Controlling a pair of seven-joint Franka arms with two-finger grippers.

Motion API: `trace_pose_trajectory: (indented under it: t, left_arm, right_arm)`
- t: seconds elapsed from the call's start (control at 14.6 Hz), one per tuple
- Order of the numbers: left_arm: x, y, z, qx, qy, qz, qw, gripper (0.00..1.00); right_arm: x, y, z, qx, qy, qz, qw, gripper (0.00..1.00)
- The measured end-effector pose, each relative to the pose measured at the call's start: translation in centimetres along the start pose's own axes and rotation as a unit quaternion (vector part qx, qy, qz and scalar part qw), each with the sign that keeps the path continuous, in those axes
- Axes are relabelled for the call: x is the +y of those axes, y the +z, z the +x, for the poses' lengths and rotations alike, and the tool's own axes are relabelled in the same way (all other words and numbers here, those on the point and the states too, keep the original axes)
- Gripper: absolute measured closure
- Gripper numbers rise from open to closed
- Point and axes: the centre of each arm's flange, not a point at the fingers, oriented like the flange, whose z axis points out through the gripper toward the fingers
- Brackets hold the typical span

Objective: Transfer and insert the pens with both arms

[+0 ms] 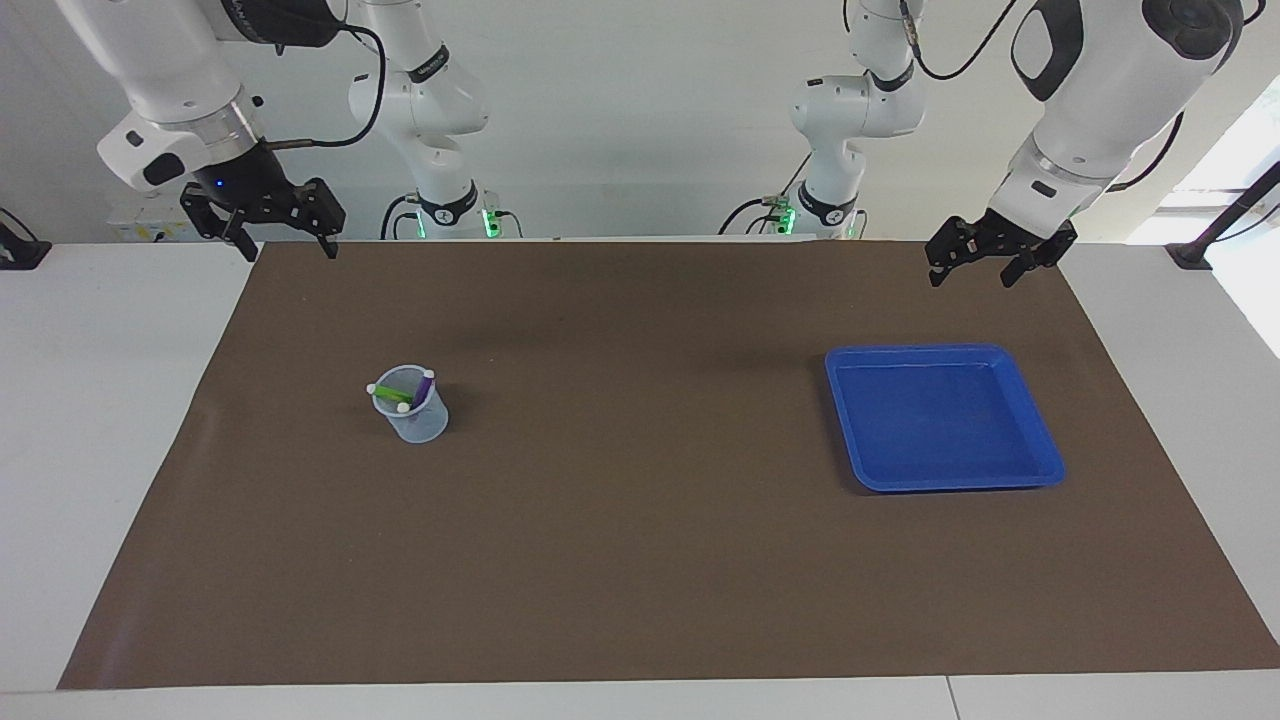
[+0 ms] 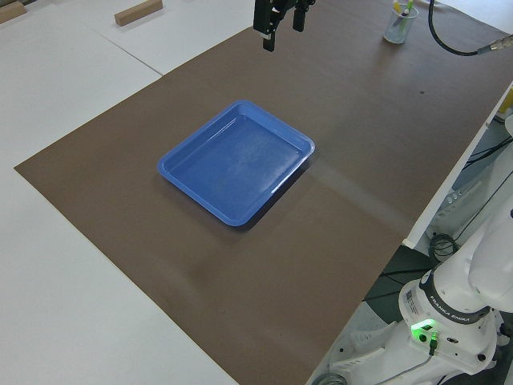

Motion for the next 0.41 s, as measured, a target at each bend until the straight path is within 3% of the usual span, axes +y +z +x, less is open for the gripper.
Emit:
trace_pose_trajectory:
  t: [0.41]
  left_arm:
    - [-0.2, -0.01, 0.0, 0.0, -0.002, 0.0, 1.0, 0.0]
  right_arm:
    - [-0.01, -0.06, 0.01, 0.001, 0.008, 0.0, 1.0, 0.0]
